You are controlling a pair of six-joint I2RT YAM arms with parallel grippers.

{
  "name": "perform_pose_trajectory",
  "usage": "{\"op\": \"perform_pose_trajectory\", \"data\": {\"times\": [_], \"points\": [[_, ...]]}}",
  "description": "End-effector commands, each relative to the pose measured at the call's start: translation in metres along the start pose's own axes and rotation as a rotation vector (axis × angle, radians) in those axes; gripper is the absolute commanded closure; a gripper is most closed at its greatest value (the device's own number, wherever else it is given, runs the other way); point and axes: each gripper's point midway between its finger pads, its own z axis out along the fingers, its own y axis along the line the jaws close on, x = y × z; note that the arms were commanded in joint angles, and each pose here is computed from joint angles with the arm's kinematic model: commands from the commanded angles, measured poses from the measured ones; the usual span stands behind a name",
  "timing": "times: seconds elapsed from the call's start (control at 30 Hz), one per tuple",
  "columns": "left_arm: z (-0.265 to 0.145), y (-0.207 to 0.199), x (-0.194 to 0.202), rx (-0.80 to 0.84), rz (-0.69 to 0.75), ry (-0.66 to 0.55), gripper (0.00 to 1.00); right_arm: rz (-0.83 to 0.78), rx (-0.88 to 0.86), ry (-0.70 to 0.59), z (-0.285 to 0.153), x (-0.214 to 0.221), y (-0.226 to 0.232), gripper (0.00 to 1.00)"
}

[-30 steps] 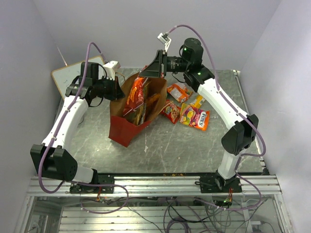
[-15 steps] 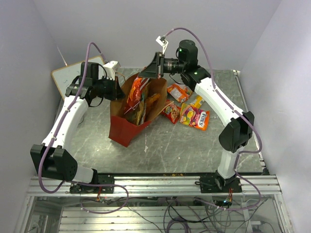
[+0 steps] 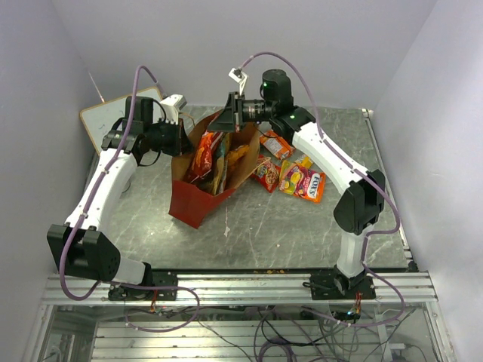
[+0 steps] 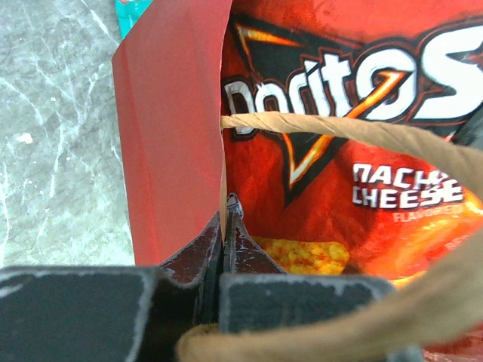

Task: Place the snacks into the paper bag
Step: Place the snack in the paper bag.

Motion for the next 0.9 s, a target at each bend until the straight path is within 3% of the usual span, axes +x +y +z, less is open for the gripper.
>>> {"op": "perform_pose_trajectory", "data": {"times": [0.0, 0.23, 0.57, 0.87], "points": [[-0.008, -0.013, -0.024, 0.034, 0.049, -0.09, 0.93, -0.082, 0.04, 0.019, 0.002, 0.005, -0.003, 1.0], [-0.007, -0.013, -0.024, 0.044, 0.051, -0.085, 0.93, -0.086, 0.128, 0.041, 0.006, 0.024, -0.023, 1.0], [-0.008, -0.013, -0.023, 0.036, 0.063, -0.091, 0.93, -0.132, 0.171, 0.064, 0.001, 0.031, -0.028, 0.75], [-0.007, -0.014, -0.019, 0.049, 0.079, -0.088, 0.93, -0.277, 0.143, 0.064, -0.01, 0.015, -0.007, 0.62]]}}
